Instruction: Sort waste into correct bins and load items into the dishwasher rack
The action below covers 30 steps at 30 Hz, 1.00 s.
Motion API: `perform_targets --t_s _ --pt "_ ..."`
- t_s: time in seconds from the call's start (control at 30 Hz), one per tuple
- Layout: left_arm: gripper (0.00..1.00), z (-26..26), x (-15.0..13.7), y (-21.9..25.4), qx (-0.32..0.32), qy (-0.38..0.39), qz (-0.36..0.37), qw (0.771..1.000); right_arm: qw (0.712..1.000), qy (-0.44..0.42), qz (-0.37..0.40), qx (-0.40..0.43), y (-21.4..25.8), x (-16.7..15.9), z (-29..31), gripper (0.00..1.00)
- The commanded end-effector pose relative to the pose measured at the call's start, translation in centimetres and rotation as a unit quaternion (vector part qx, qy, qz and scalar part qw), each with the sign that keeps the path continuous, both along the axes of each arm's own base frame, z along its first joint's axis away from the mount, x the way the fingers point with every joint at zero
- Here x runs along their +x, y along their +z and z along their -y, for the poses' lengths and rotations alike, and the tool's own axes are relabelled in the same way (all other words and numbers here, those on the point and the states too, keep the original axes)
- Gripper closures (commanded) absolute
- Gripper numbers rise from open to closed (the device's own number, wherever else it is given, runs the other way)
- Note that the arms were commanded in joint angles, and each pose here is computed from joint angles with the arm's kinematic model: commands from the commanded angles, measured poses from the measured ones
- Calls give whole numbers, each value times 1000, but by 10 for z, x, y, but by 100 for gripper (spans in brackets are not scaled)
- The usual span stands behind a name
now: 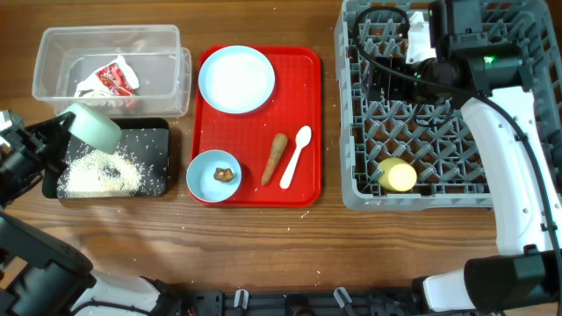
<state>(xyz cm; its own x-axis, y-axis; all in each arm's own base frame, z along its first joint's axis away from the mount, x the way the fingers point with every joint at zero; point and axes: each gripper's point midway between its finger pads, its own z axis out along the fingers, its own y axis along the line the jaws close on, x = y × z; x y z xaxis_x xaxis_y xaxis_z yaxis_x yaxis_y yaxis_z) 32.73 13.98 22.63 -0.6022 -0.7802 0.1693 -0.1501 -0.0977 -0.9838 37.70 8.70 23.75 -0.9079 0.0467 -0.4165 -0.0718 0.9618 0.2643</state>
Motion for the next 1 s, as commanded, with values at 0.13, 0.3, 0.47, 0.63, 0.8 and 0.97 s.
perform_targets --t_s 0.13,0.3,0.47,0.63,0.8,0.97 --pt "96 -18 0 -41 81 19 -103 991 1000 2 7 -8 2 3 3 5" --pt "96 -4 -1 -12 52 2 -15 999 1000 2 9 -7 2 4 2 5" --pt "96 5 -2 -9 32 -7 -25 999 1000 2 11 -7 3 5 2 5" --pt "96 67 14 14 94 -95 33 990 1000 2 14 -7 4 6 2 5" --pt "96 154 50 15 276 -172 12 946 1000 2 15 -7 4 7 2 5" --pt "96 258 84 0 494 -195 76 844 1000 2 15 -7 4 7 2 5"
